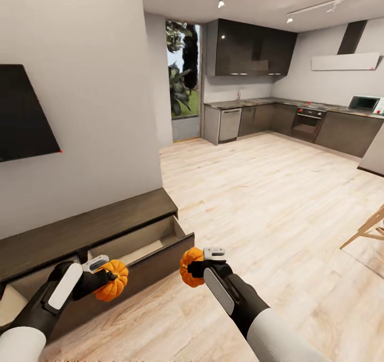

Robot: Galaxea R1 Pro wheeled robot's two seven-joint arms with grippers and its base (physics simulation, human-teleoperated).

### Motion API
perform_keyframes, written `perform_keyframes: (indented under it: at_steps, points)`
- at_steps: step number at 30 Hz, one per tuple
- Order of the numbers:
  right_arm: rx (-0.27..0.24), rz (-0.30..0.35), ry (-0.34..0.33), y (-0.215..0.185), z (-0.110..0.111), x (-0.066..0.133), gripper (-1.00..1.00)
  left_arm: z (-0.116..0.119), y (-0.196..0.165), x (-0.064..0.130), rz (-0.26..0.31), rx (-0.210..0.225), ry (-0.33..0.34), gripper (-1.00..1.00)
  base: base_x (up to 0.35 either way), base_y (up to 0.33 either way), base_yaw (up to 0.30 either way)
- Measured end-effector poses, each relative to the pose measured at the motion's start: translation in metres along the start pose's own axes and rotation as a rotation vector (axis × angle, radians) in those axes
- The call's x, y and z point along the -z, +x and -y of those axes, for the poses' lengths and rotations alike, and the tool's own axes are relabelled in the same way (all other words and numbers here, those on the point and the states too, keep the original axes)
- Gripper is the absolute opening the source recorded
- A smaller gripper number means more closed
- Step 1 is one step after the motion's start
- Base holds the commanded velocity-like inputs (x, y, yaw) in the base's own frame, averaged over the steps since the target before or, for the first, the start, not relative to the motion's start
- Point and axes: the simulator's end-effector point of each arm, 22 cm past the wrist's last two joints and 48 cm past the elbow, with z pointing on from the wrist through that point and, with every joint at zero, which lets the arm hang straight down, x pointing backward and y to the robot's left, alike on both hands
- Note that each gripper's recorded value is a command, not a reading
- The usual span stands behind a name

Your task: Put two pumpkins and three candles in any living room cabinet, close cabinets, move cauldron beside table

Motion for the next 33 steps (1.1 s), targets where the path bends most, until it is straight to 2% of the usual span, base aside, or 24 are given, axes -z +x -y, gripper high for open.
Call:
perform_keyframes:
  at_steps: [7, 13, 15, 26, 33]
  points:
    - [-0.004, -0.011, -0.010, 0.001, -0.003, 0.003, -1.00, -0.002, 0.003, 0.004, -0.015, -0.002, -0.006, -1.00, 0.000, 0.000, 0.166]
    - [-0.012, -0.023, -0.157, 0.004, -0.035, 0.008, -1.00, -0.003, 0.005, 0.007, -0.024, -0.002, -0.010, -1.00, 0.000, 0.000, 0.143]
    - [-0.010, -0.026, -0.180, 0.005, -0.040, 0.010, -1.00, -0.003, 0.006, 0.007, -0.027, -0.002, -0.010, -1.00, 0.000, 0.000, 0.131]
    - [-0.013, -0.045, -0.192, 0.014, -0.041, 0.003, -1.00, -0.003, 0.012, 0.001, -0.041, -0.006, -0.016, -1.00, 0.001, 0.000, 0.127]
    - [-0.018, -0.051, -0.192, 0.017, -0.040, -0.001, -1.00, 0.005, 0.020, -0.005, -0.056, -0.008, -0.007, -1.00, 0.213, -0.135, 0.121]
